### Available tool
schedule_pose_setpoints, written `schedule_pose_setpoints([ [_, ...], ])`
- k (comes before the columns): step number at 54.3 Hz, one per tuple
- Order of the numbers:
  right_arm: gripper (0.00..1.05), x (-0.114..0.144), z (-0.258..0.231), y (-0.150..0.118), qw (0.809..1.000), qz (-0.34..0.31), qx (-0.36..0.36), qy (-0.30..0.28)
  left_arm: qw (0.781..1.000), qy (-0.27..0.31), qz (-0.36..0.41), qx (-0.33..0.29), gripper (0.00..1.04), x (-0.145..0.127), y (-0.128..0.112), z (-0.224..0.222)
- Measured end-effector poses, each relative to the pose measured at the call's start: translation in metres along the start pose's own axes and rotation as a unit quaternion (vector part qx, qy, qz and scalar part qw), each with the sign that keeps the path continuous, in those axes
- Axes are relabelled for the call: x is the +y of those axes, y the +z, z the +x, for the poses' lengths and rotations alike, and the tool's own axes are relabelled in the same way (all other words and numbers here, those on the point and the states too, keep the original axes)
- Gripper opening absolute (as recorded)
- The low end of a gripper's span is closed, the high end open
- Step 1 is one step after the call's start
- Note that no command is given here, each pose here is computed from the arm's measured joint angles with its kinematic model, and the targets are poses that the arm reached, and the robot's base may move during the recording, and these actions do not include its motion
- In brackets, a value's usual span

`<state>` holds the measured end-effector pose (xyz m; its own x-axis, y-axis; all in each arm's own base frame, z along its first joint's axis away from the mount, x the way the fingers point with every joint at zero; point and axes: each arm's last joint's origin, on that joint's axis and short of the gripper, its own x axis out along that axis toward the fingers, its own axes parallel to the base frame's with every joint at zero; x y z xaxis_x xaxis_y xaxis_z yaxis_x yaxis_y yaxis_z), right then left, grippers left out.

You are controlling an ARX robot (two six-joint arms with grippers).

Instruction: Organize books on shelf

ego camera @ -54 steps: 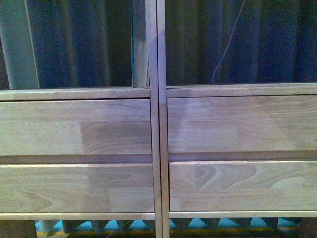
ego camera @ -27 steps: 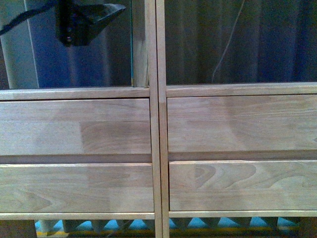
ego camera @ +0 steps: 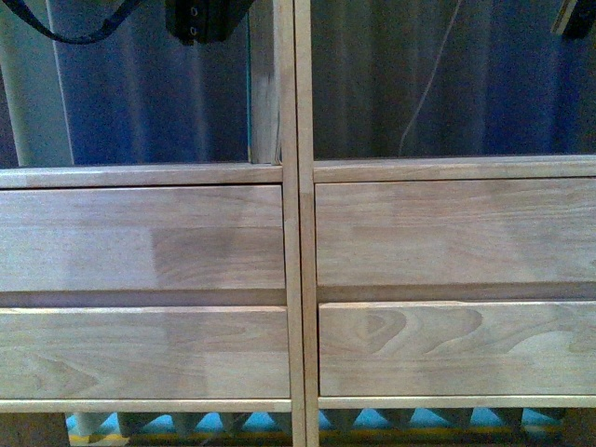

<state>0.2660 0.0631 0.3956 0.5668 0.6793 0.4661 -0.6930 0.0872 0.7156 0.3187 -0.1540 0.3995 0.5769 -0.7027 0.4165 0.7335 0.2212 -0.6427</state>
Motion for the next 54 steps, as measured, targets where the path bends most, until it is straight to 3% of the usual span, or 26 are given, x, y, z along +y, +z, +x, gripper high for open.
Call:
schedule_pose_setpoints([
  [10, 0.07, -0.014, 0.002, 0.013, 1.000, 0.009, -0.023, -0.017, 1.000, -0.011, 0.002, 0.012, 0.97, 0.002, -0.007, -0.004],
  [26, 0.07, -0.026, -0.008, 0.021, 1.000, -0.001, -0.020, -0.023, 0.999, -0.039, 0.022, -0.008, 0.97, -0.005, 0.005, -0.013],
  [39, 0.07, -0.032, -0.018, 0.006, 1.000, 0.008, 0.016, -0.011, 0.999, -0.038, 0.022, -0.002, 0.97, -0.008, 0.008, -0.008],
  [54, 0.07, -0.014, -0.021, -0.012, 0.997, -0.003, 0.070, 0.029, 0.999, -0.047, 0.019, 0.011, 0.97, -0.019, 0.005, 0.002],
])
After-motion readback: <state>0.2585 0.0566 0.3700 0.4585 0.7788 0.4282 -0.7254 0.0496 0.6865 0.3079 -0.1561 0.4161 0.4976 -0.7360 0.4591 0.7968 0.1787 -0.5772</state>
